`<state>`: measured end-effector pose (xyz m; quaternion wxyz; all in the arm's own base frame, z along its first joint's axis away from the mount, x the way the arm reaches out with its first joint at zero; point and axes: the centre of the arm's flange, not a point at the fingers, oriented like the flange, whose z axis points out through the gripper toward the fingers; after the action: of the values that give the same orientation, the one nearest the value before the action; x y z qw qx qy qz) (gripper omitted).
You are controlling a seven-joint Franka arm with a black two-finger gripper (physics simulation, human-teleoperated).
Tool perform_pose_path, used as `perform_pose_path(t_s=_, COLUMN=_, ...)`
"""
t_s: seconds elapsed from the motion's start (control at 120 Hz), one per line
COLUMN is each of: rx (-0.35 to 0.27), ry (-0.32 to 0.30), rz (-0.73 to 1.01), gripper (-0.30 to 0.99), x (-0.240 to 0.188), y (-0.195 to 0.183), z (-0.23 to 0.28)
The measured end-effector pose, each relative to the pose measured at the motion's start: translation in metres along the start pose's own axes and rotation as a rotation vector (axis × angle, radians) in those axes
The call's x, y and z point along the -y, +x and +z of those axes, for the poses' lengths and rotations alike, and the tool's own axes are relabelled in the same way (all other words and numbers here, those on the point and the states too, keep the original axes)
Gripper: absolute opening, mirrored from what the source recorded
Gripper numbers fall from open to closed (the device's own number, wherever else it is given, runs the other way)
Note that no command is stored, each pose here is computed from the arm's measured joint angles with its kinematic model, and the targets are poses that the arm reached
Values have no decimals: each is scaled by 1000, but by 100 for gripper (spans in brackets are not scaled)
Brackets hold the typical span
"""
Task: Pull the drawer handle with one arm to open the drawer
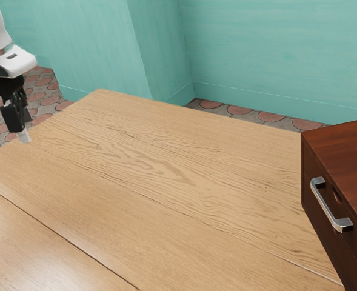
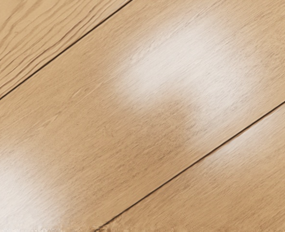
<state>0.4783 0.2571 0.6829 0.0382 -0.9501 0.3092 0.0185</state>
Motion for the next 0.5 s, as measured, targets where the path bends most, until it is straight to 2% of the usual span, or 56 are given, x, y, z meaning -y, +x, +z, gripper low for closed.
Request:
perform_pose_path(t_s=0.217, rx=2, ry=-4, rz=-52, gripper=69, x=18, y=-43, z=3)
perform_pose_path(t_s=0.35, rx=-35, ry=37, rz=-61, gripper=69, x=8, y=-68, z=-25)
perform_pose_path(t_s=0.392, rx=-61, ry=62, rz=-20, gripper=69, x=-7, y=-58, z=-42)
perform_pose_path(t_s=0.45, rx=-113, ry=104, rz=104, gripper=69, x=-45, y=-18, z=-73)
perform_pose_path(t_s=0.5, rx=-171, ry=111, rz=165, gripper=69, x=-67, y=-3, z=-89)
